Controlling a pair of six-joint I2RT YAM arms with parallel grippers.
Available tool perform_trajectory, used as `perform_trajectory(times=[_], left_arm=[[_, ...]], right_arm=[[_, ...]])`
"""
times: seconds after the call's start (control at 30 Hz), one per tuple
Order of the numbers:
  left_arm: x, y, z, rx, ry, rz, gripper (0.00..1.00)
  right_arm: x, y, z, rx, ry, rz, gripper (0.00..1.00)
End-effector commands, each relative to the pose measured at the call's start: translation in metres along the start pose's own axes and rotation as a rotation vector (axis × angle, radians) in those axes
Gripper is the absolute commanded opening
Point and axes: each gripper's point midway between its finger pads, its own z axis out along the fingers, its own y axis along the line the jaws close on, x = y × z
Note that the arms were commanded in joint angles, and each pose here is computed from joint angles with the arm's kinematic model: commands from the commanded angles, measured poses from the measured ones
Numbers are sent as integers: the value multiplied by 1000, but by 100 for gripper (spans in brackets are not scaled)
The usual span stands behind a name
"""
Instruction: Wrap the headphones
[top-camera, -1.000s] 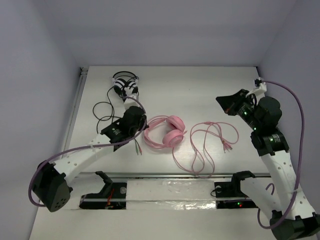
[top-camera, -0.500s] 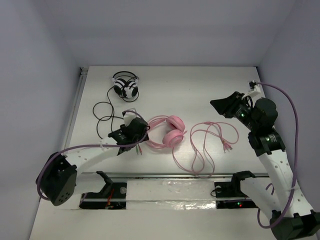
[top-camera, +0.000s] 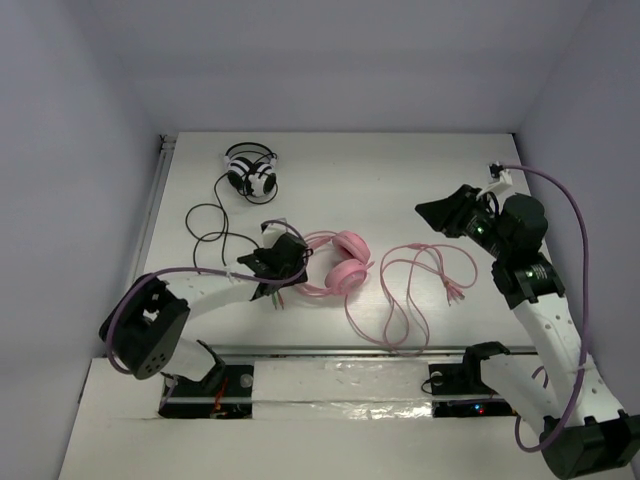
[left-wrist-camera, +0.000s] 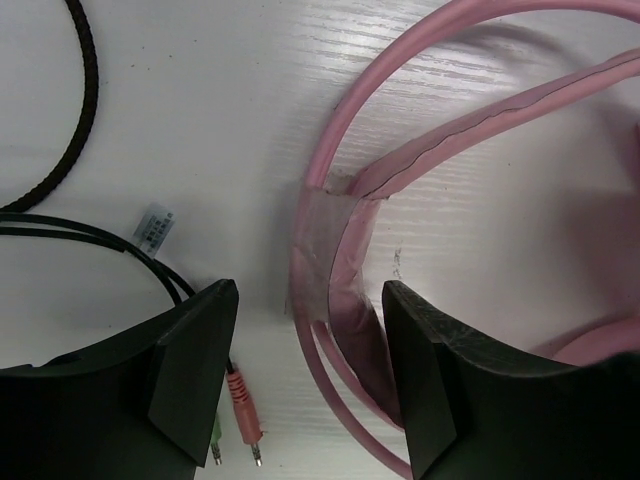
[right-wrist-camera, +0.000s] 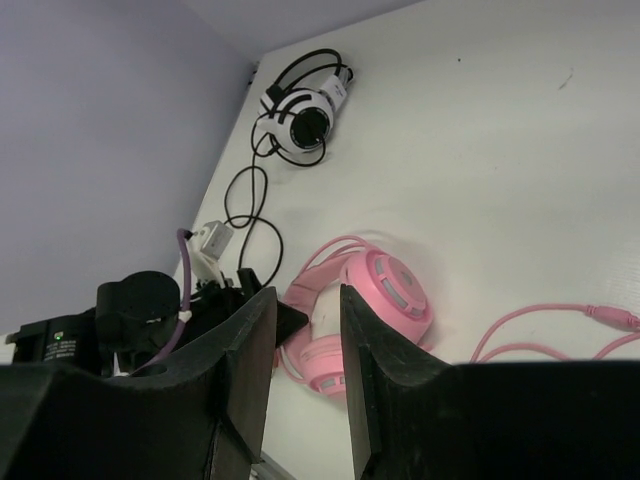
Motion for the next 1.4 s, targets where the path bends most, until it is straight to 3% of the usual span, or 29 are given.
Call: perform_trajectory(times=[0.0, 0.2, 0.63, 0.73, 0.77, 0.87, 0.93, 0.97, 1.0, 1.13, 1.37], left_arm=[[-18, -17, 0, 35, -44, 0, 57], [-15, -20, 13, 11, -27, 25, 47], [16, -8, 28, -35, 71, 52, 42], [21, -5, 25, -23, 79, 44, 23], [20, -5, 24, -21, 75, 46, 0], [9, -7, 15, -12, 63, 79, 0], [-14, -21, -1, 26, 28, 89, 0], [-23, -27, -8, 52, 15, 110, 0], [-37, -35, -25, 93, -10, 111, 0], [-118, -60, -83, 202, -144, 122, 0], [-210, -57, -157, 391, -243, 102, 0]], right_arm=[[-6, 10, 1, -55, -26, -41, 38], [1, 8, 3, -55, -15, -29, 38], [1, 8, 4, -64, -19, -18, 38], [2, 6, 6, -58, -24, -16, 37], [2, 4, 7, -56, -24, -16, 37], [4, 7, 9, -66, -14, -15, 35], [4, 5, 10, -60, -12, -23, 31], [9, 5, 12, -62, 6, -30, 13], [16, 8, 15, -71, 30, -39, 1], [47, 18, 26, -75, 116, -84, 0], [58, 31, 37, -130, 114, -130, 4]])
